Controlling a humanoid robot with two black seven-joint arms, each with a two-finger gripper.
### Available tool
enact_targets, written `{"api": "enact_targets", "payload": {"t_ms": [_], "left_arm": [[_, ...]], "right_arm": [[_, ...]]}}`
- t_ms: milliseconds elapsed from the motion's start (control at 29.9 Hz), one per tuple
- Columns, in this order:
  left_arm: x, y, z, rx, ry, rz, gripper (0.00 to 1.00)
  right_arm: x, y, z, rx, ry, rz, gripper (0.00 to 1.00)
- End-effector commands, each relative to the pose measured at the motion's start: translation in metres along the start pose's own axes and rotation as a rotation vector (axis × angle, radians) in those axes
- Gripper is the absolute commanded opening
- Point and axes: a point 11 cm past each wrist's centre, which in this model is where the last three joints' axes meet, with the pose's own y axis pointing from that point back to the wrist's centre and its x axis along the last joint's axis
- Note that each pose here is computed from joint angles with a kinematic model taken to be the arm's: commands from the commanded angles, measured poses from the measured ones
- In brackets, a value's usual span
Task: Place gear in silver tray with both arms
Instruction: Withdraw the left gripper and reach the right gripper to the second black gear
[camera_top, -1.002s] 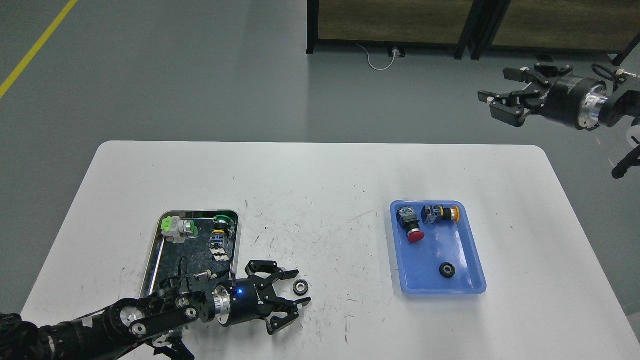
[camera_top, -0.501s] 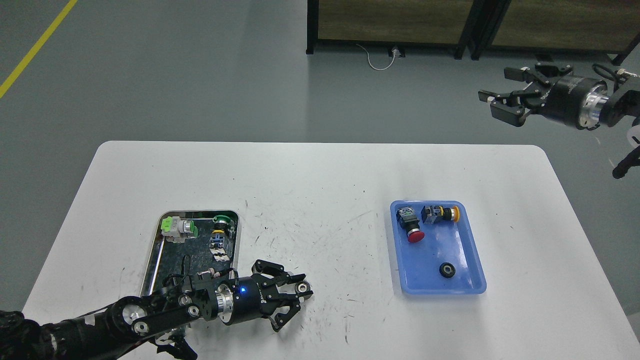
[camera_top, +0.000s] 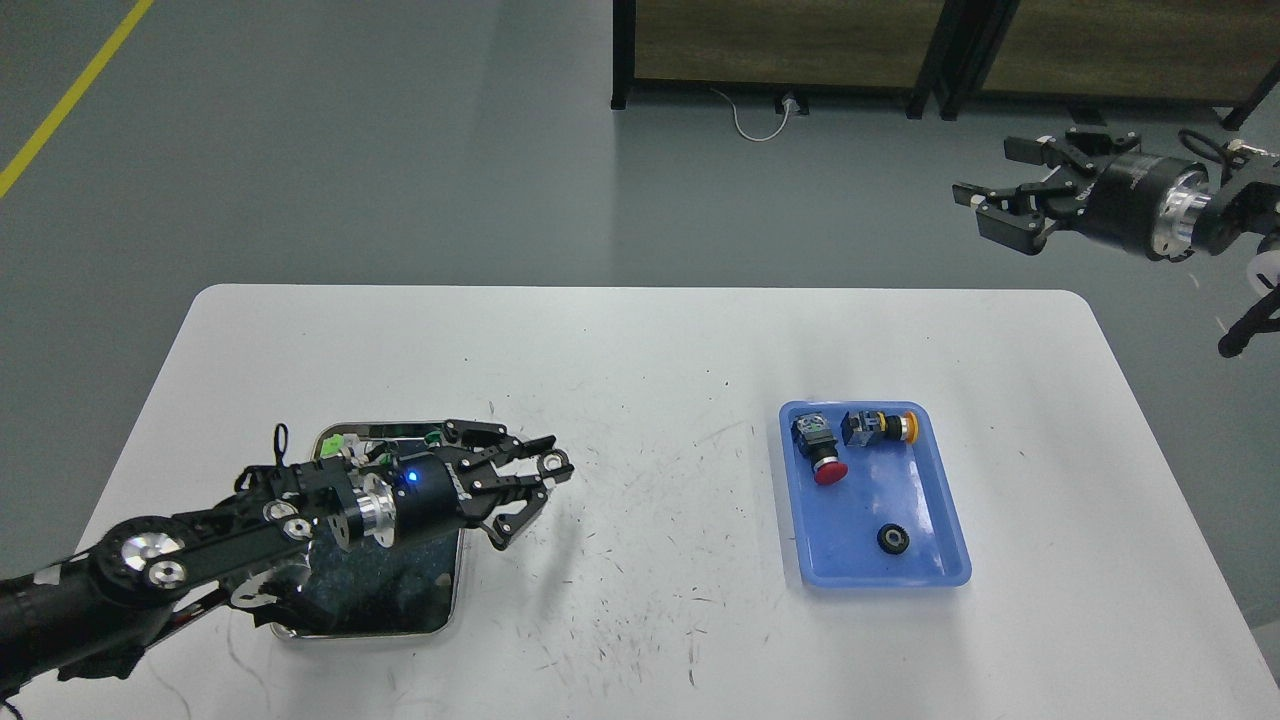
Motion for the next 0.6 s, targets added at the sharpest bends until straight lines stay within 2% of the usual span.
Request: {"api": "enact_targets", "payload": {"t_ms": [0, 200, 434, 568], "left_arm": [[0.019, 0.042, -0.015, 0.063, -0.003, 0.043, 0.23], [-0.008, 0.079, -0.062, 0.155, 0.076, 0.031, 0.24], [-0.038, 0.084, -0.094, 0.205, 0.117, 0.02, 0.25], [-0.047, 0.081, -0.101, 0.214, 0.135, 0.012, 0.28]], "right_arm": [[-0.016, -0.016, -0.003, 0.006, 0.005, -0.038, 0.73], [-0.038, -0.038, -0.004, 0.005, 0.004, -0.087, 0.73], [-0.075, -0.053, 0.019, -0.085, 0.066, -0.194, 0.73], [-0.119, -0.055, 0.045, -0.175, 0.148, -0.345, 0.73]]}}
